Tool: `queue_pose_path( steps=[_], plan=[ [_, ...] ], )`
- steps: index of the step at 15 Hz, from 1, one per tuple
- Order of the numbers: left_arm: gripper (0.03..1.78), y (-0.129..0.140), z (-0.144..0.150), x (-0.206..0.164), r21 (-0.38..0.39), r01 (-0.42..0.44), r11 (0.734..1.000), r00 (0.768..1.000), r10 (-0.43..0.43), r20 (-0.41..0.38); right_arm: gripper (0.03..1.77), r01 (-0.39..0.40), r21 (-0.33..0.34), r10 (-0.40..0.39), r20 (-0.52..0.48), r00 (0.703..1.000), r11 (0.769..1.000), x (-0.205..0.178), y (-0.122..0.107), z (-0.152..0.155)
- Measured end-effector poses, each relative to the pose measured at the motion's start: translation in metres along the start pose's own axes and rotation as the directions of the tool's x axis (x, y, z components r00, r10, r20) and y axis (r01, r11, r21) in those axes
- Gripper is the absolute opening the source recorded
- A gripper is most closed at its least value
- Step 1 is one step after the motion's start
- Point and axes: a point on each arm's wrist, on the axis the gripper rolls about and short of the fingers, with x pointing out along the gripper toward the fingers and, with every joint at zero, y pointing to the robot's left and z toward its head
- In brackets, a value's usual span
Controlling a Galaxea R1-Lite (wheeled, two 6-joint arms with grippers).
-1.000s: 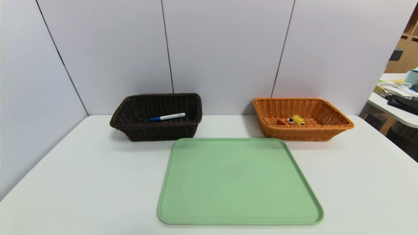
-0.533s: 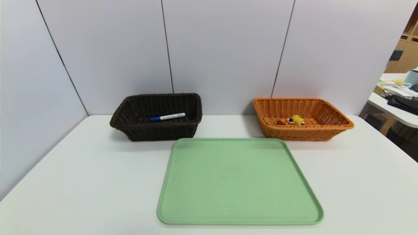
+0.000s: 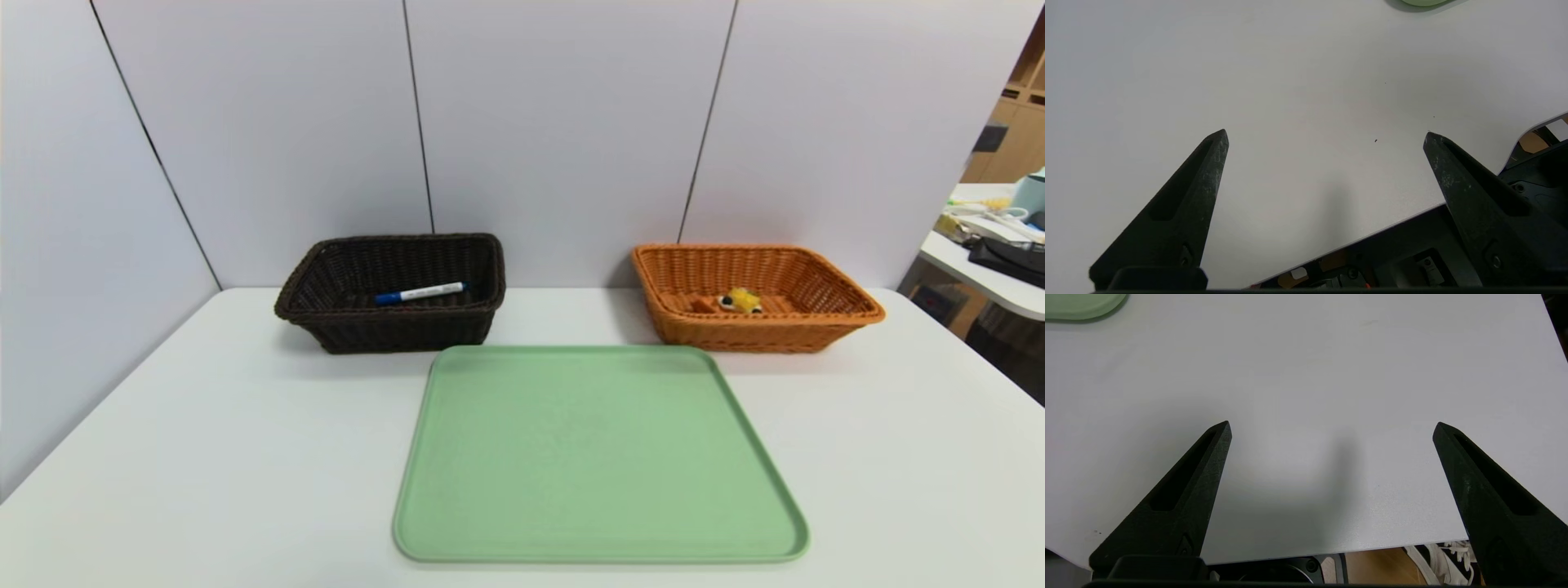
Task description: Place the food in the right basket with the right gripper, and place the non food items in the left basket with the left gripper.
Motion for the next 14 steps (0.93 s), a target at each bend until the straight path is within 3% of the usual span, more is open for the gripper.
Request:
queue_pose_path(
  steps=[14],
  plan=[
    [1.69,-0.004,-0.020,0.004,0.006,0.017,1.000,1.000,-0.017,0.003,1.70,-0.069,0.022,0.068,0.073,0.995,0.997,-0.004,0.004,-0.017]
  ],
)
